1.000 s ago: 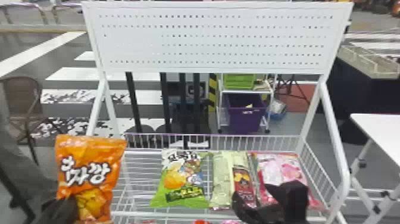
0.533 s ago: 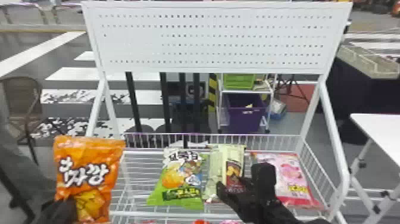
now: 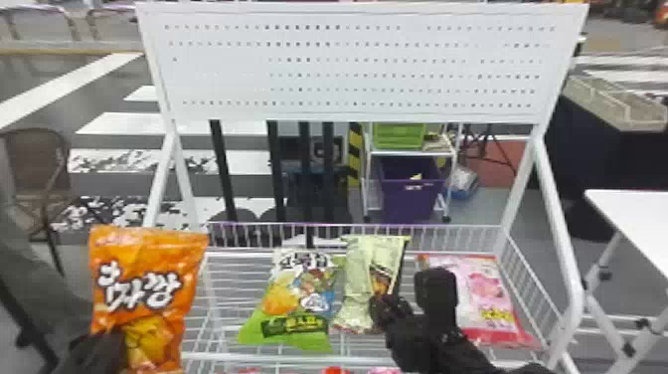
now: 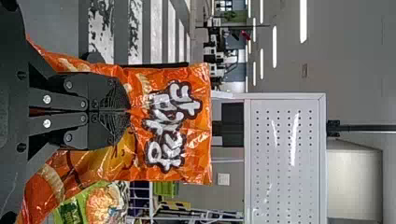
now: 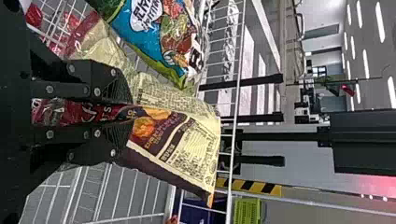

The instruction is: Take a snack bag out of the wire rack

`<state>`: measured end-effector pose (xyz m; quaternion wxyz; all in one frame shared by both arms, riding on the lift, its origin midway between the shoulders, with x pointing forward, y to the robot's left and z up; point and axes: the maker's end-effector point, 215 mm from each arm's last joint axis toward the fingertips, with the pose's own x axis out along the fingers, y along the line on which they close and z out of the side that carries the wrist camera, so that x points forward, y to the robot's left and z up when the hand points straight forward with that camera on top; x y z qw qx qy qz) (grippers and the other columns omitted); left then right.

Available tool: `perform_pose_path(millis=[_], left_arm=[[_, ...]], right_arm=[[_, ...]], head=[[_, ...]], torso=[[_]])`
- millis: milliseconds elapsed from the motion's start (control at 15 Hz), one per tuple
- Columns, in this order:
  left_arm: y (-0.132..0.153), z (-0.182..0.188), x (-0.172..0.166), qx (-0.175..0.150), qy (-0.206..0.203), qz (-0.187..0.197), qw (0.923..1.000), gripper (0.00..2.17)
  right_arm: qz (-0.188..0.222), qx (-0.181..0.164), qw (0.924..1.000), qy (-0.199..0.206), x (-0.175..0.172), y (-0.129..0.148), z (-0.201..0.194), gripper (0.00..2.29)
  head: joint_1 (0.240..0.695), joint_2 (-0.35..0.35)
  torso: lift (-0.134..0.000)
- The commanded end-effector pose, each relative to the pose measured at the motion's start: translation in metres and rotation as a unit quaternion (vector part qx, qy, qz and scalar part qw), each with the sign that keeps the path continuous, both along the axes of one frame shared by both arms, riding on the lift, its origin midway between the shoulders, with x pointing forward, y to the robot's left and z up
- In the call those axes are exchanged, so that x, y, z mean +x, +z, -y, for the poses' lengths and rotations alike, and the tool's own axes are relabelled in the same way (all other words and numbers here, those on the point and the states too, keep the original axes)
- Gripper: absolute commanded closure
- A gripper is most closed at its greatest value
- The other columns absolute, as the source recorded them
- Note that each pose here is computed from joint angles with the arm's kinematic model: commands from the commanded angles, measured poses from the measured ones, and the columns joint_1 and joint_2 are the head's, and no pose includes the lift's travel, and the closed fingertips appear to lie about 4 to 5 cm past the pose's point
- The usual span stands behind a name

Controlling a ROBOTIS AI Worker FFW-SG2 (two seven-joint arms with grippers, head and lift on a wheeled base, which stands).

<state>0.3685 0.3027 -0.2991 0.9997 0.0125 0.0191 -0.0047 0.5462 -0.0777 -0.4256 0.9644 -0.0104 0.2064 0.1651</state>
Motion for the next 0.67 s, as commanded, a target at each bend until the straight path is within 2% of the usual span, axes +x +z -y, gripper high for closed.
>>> perform_pose_path(millis=[0, 267, 467, 600], left_arm=[[-0.001, 0.0, 0.001, 0.0, 0.0, 0.0, 1.0, 1.96], [-0.003, 0.0, 0.002, -0.002, 0.0, -0.001, 1.0, 1.96], [-0.003, 0.001, 0.002, -0.003, 0.0, -0.001, 1.0, 1.96], [-0.002, 0.001, 0.003, -0.004, -0.001, 0.0, 1.0, 1.96]], right_arm=[[0.011, 0.001, 0.9999, -0.005, -0.007, 0.011, 0.005, 2.25], [0.058, 0.003, 0.9979, -0.03, -0.033, 0.056, 0.034, 2.25], [0.108, 0.014, 0.9928, -0.05, -0.07, 0.102, 0.063, 2.25], [0.138, 0.028, 0.9882, -0.061, -0.101, 0.12, 0.079, 2.25]], head=[[0.499, 0.0], [0.499, 0.0], [0.499, 0.0], [0.499, 0.0]], torso=[[0.0], [0.0], [0.0], [0.0]])
